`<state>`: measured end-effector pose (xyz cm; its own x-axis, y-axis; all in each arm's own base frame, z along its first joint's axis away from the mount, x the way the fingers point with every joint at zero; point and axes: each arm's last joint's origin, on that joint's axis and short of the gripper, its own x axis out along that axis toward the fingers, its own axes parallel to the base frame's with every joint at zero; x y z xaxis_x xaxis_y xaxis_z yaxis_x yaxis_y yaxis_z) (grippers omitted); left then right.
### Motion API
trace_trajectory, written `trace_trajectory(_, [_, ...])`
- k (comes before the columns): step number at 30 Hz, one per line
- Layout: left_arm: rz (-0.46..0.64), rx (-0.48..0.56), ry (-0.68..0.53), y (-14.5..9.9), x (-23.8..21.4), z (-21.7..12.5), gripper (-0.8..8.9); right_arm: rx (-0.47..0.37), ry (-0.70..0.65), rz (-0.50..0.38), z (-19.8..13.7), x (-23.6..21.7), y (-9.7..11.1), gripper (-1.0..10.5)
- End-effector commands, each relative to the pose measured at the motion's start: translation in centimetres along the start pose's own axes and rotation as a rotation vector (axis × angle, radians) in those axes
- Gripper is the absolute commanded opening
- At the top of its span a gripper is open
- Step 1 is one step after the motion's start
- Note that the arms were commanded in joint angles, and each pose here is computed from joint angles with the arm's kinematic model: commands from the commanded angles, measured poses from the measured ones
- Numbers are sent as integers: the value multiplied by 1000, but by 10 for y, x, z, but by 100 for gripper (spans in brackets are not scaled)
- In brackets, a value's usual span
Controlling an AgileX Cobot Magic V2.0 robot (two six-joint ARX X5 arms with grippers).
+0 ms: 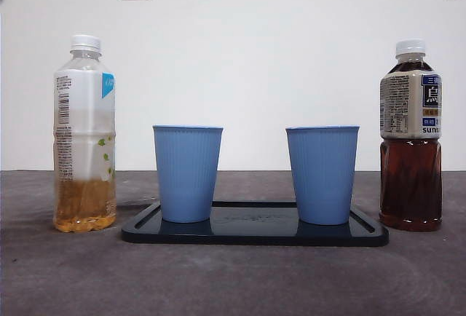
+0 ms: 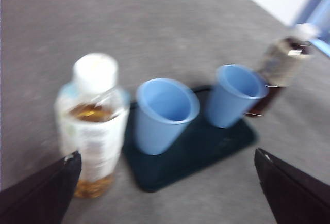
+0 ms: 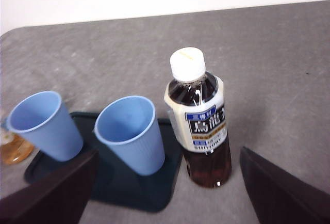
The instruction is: Pour the drink into the cup
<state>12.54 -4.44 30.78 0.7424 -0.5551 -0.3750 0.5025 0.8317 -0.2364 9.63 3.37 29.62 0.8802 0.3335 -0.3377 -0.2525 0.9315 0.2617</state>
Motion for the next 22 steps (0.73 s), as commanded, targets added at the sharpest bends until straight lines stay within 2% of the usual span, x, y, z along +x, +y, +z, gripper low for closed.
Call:
trace_trajectory(1, [37, -51, -25, 8, 14, -16, 523, -3, 15, 24, 11, -17, 5, 436])
trace_trajectory(8, [117, -75, -37, 26, 47, -51, 523, -3, 26, 59, 31, -51, 12, 436])
trace_trajectory(14, [149, -51, -29, 35, 68, -59, 523, -6, -17, 89, 42, -63, 16, 436])
trace_trajectory(22, [118, -13, -45, 40, 102, -59, 524, -15, -26, 93, 44, -65, 17, 436])
